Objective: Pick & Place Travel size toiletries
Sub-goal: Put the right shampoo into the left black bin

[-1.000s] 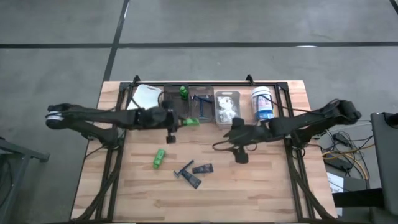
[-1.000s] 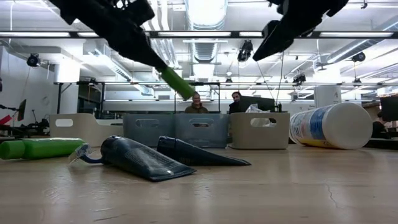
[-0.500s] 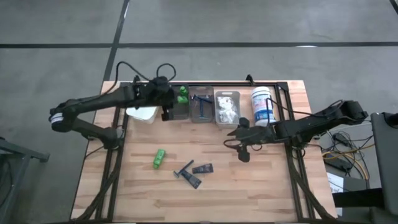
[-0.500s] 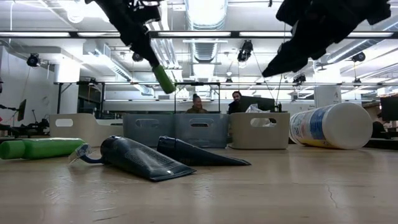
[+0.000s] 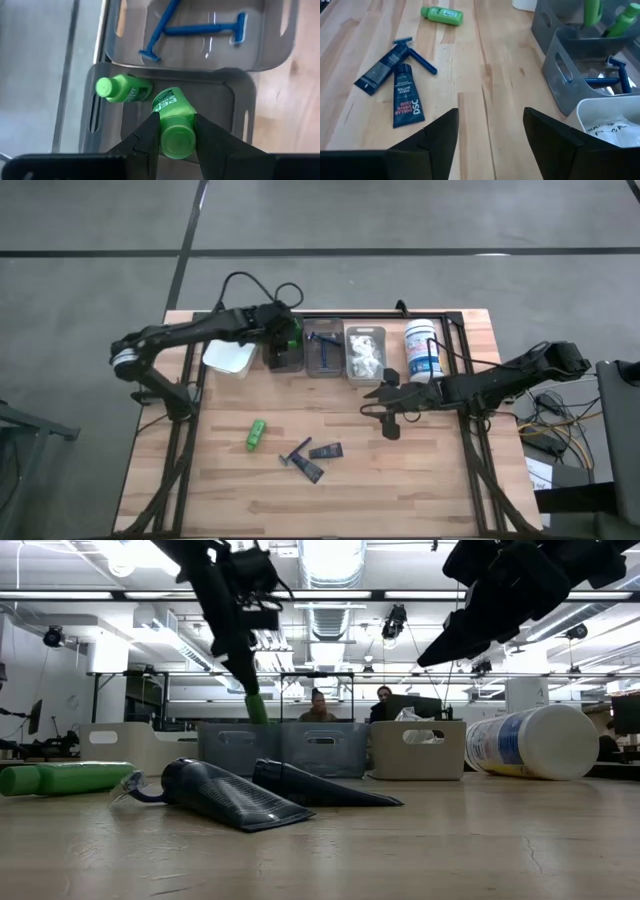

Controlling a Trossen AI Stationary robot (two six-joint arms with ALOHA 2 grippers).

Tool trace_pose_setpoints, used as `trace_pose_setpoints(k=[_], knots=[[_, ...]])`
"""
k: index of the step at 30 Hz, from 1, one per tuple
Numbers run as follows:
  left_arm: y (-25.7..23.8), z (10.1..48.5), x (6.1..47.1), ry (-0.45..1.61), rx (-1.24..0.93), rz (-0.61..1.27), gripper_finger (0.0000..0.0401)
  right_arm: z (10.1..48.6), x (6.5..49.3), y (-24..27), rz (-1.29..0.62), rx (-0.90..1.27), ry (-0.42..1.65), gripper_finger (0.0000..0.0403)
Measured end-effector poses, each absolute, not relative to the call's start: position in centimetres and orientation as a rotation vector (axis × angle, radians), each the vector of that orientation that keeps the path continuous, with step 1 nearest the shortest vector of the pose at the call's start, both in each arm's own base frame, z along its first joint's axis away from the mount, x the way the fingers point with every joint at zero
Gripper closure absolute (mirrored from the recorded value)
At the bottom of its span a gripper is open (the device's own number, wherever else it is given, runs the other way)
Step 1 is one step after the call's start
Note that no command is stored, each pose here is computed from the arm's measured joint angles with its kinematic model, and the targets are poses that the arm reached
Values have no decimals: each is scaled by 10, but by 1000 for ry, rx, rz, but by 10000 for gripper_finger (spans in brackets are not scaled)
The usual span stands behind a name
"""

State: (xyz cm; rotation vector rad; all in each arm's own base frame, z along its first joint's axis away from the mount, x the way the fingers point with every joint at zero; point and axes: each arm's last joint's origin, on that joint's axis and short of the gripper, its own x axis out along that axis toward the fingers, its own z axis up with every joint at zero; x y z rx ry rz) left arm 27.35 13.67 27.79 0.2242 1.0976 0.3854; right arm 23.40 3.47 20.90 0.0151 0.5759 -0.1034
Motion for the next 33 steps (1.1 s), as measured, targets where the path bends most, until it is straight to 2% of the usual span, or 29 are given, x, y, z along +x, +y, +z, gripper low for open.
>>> trace_pose_setpoints(k=[8,14,33], knots=[[158,267,296,1255,180,354,300,207,233,34,-110,26,580,196],[163,259,304,1251,118,275,300,205,232,34,-111,28,584,205],[178,241,311,1257,108,271,289,204,233,34,-111,33,556,248]])
